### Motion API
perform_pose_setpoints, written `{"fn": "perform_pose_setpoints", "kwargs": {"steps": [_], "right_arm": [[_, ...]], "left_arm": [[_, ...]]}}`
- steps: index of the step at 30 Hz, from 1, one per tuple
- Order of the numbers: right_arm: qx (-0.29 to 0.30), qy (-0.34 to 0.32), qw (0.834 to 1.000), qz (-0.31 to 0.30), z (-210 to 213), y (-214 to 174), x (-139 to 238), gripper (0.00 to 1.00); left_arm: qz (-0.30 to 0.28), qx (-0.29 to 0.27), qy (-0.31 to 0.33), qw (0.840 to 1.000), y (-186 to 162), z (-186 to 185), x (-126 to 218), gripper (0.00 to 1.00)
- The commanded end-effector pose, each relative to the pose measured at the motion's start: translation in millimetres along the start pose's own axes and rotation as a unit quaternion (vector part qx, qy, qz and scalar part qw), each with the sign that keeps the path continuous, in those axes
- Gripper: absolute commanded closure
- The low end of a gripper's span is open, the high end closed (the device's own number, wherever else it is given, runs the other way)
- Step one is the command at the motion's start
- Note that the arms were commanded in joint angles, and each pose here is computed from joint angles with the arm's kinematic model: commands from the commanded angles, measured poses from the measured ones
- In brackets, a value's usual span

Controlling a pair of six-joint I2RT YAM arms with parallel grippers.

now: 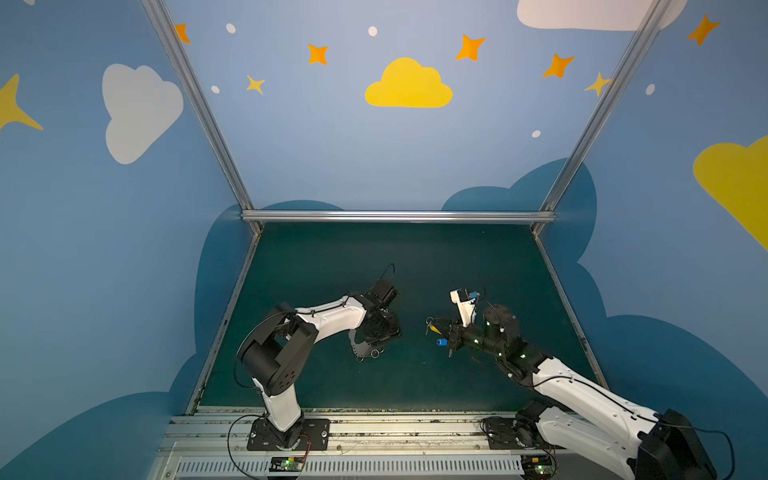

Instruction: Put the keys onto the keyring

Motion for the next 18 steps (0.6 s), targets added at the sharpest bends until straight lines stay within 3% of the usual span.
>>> {"fn": "perform_pose_setpoints", "kwargs": {"steps": [1, 5, 9, 12, 18], "right_arm": [[0.004, -0.01, 1.0, -0.002, -2, -2, 3, 1.0], [0.004, -0.011, 1.0, -0.006, -2, -1, 4, 1.0], [0.001, -0.007, 1.0, -0.006, -2, -1, 2, 1.0], [-0.003, -0.005, 1.0, -0.007, -2, -1, 1, 1.0], [-0.011, 0.002, 1.0, -0.014, -1, -1, 1, 1.0]], "left_arm": [[0.0, -0.007, 0.044, 0.999, -3, 9, 2, 0.43], [-0.039, -0.006, 0.115, 0.993, 1, 31, 12, 0.43], [-0.084, -0.004, 0.136, 0.987, 6, 40, 33, 0.42], [-0.098, -0.003, 0.133, 0.986, 10, 40, 44, 0.42], [-0.067, 0.024, 0.092, 0.993, 6, 34, 38, 0.47]]}}
Point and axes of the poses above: each gripper's point midway between its finger pads, its own x axis back along the fingers, its own z axis along the line the jaws close on, y = z × x, the point moved 10 cm from there along x, back along the fingers, and after that the axes turned 10 degrees about x, right-handed, at the moved point
